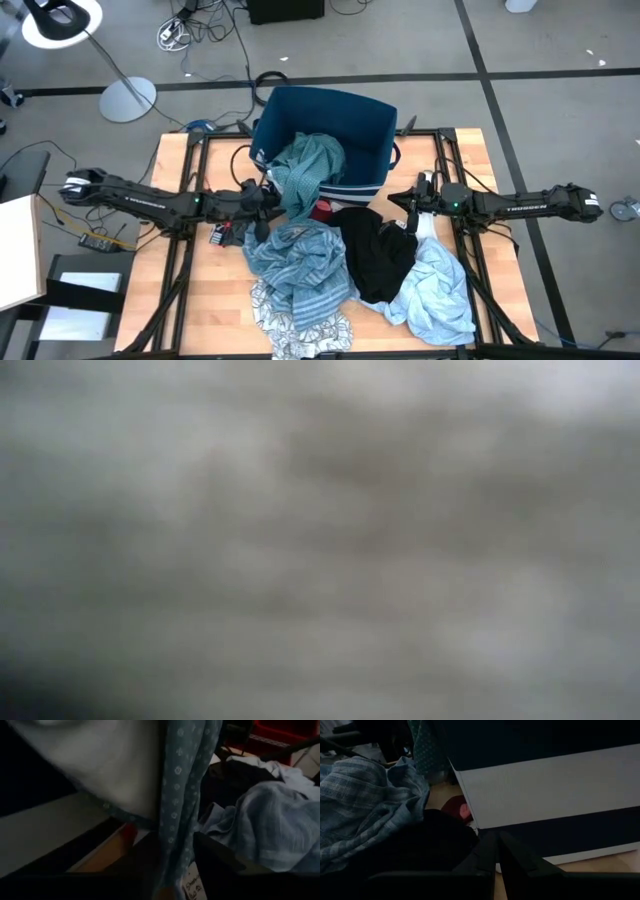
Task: Sort clothes
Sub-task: Put the blue, green polo shirt into the blue bin
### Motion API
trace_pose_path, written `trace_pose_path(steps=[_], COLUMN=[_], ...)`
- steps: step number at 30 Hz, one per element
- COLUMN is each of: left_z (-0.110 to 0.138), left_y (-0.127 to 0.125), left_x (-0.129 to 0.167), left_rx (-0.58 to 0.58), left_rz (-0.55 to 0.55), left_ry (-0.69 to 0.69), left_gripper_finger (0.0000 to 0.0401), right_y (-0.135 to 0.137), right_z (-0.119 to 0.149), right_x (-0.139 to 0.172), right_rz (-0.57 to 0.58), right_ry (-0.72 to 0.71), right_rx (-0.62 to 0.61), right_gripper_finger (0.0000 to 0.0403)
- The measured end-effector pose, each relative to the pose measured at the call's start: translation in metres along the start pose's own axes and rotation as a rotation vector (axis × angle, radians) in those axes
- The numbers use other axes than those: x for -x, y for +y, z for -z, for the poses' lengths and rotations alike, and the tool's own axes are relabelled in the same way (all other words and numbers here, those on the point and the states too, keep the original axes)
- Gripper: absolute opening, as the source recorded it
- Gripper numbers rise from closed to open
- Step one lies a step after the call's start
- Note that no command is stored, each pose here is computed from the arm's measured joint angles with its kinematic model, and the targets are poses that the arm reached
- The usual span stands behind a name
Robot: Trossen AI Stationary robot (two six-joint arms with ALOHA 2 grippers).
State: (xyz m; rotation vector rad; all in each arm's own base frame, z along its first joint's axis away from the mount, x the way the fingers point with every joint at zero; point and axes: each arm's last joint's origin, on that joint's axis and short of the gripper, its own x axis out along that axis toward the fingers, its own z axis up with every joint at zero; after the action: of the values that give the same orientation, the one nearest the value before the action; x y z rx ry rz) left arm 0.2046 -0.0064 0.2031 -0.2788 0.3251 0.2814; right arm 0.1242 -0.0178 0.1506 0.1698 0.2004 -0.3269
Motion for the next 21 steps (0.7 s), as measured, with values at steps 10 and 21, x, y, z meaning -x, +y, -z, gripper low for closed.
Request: trace_pose_path(steps=[10, 21], left_z=[0.018, -0.037], left_y=[0.0, -0.025], left_x=[-0.028, -0.048], left_rx=[-0.042, -0.187], left_rz=[-0.103, -0.087], left_ry=[0.039, -0.213], left_gripper_finger=[0.0154, 0.0012], right_y=[0.0, 0.0], right_z=[0.0, 0.0], right_x=[0.0, 0.0], right_rz=[0.0, 0.0], right_ry=[0.0, -0.001], right_rx=[0.001, -0.021], right_gripper_finger=[0.0022, 0.0022])
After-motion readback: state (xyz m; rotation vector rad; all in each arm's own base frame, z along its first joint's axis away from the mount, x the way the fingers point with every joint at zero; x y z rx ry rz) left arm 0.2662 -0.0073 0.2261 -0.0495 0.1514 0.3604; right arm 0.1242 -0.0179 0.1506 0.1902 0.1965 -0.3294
